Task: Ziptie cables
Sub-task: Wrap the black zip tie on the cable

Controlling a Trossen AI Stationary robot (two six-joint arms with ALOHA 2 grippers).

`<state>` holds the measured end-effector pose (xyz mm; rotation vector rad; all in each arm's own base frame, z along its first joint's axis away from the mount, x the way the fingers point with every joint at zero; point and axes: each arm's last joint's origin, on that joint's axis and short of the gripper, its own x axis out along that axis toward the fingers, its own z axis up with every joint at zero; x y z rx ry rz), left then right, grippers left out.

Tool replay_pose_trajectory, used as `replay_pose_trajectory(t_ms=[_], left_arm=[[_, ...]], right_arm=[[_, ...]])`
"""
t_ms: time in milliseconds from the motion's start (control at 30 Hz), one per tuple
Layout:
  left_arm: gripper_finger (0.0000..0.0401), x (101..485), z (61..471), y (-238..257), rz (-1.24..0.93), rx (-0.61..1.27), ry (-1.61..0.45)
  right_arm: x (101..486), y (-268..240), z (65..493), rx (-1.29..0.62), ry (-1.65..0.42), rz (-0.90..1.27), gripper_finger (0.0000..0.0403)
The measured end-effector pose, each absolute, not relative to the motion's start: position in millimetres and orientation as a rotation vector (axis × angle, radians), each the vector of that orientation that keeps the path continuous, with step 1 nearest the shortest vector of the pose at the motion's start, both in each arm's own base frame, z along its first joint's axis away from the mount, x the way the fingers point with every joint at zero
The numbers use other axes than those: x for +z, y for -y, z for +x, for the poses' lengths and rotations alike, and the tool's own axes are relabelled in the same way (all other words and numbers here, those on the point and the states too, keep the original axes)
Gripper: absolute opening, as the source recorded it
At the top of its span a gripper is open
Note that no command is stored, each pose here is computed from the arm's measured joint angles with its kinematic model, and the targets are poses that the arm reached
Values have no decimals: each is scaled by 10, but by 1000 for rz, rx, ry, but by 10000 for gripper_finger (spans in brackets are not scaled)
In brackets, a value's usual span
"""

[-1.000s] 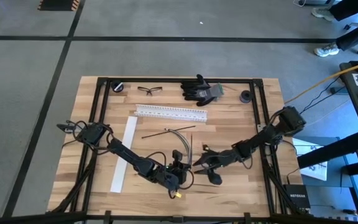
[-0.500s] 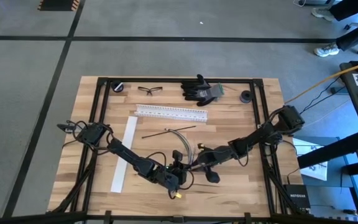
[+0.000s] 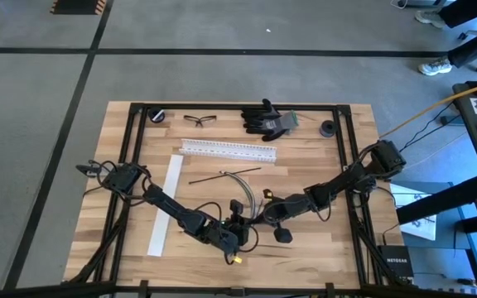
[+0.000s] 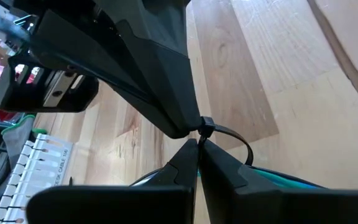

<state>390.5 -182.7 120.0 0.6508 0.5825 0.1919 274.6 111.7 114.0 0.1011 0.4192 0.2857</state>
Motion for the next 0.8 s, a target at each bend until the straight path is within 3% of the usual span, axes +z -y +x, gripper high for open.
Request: replay_pose_trajectory(t_ms=[800], left_arm=[[0, 1207, 3886, 1876, 576, 205, -563]], right_arm=[[1159, -1111, 2754, 275, -381, 5, 0]])
